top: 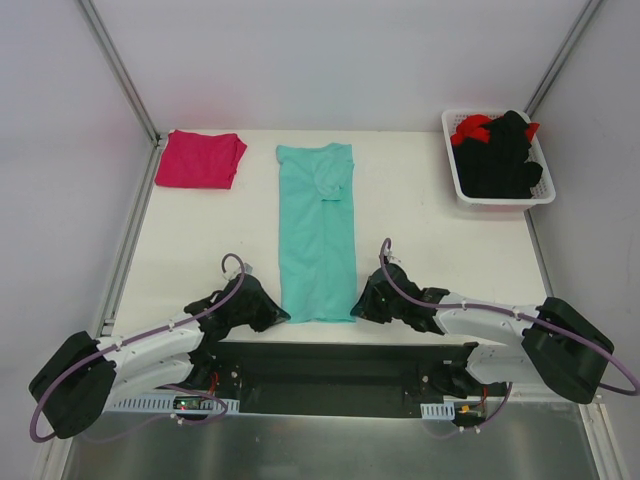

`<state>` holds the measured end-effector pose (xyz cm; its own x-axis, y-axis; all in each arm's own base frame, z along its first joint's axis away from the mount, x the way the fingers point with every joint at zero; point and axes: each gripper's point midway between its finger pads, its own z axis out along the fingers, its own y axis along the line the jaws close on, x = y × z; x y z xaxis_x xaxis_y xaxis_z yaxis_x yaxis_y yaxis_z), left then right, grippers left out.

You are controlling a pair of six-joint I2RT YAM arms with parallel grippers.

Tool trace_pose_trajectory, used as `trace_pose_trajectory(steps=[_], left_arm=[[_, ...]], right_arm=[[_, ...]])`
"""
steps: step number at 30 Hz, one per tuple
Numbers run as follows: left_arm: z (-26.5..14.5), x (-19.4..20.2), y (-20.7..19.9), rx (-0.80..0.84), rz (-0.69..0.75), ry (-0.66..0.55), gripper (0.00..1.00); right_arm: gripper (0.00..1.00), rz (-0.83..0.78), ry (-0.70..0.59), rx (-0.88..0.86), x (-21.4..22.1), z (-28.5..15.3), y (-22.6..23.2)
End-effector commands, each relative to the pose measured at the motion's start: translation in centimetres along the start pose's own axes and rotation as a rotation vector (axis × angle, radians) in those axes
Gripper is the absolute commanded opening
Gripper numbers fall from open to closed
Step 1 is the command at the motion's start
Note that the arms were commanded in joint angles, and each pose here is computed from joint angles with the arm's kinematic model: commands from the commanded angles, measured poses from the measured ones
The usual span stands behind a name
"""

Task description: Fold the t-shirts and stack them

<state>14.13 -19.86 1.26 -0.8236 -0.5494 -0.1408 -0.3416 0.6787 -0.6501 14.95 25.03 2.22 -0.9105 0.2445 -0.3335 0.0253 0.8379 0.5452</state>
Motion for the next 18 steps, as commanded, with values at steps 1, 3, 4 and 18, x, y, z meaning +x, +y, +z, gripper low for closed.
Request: trace_pose_trajectory(steps=[1, 3, 4, 18], left_arm=[[0.2, 0.5, 1.9, -0.075, 0.016, 0.015, 0.01], [0.2, 0.5, 1.8, -0.072, 0.014, 0.017, 0.01], [0.2, 0.5, 1.8, -0.073, 0.014, 0.017, 0.01], [0.1, 0.6, 1.9, -0.064, 0.014, 0.021, 0.00]], right_arm=[[0.27, -0.026, -0.030, -0.029, -1.0, -0.7, 1.5], [0.34, -0.028, -0.037, -0.027, -1.1, -0.8, 1.5], [0.35, -0.029, -0.038, -0.023, -1.2, -0.8, 1.4], [0.40, -0.039, -0.072, -0.023, -2.1, -0.8, 1.9]])
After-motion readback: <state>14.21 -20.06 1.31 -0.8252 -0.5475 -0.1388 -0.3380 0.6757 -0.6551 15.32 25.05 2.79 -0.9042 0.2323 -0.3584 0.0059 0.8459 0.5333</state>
